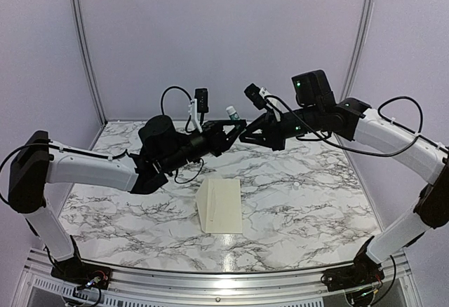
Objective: Place the letter into the envelope and seal it
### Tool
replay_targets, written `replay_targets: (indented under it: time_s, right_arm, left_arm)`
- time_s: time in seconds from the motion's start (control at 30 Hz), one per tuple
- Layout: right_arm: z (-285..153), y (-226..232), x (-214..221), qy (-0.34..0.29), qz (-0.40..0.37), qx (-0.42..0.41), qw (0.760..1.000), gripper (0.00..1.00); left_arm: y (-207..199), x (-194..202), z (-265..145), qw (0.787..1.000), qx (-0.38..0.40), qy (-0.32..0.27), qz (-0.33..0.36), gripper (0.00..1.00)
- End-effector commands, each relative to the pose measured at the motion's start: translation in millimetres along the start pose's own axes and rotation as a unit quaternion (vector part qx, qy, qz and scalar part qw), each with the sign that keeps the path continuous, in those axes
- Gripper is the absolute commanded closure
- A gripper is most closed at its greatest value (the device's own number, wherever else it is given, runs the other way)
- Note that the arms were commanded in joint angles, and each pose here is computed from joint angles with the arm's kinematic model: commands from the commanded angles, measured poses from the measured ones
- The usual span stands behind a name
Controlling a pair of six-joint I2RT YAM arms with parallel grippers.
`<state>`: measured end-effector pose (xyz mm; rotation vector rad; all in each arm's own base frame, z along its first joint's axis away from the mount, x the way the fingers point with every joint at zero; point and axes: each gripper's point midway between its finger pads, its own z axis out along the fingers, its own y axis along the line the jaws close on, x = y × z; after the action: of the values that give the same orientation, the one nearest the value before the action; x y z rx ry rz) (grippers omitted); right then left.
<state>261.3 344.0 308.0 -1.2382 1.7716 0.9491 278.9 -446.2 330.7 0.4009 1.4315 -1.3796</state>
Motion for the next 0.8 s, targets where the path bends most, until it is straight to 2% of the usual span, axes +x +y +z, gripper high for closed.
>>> replay_targets:
  time_s: [0.0, 0.1, 0.43, 0.77]
  right_arm:
    - [-5, 2, -18, -0.025, -0.021, 0.004, 0.999, 0.98]
    - [-4, 2, -16, -0.022, -0.020, 0.003, 1.000, 0.98]
    - [-2, 3, -13, -0.020, -0.016, -0.005, 1.000, 0.98]
    - [-1, 5, -10, -0.016, -0.014, -0.012, 1.000, 0.98]
  left_arm:
    - [-9, -8, -6, 1.000, 0.009, -0.015, 0.005, 0.67]
    - [-6, -13, -12, 1.000, -0.005, -0.025, 0.016, 0.63]
    - [-11, -22, -15, 0.999, -0.001, -0.038, 0.026, 0.61]
    - [-15, -25, -14, 0.998, 0.012, -0.047, 0.033, 0.64]
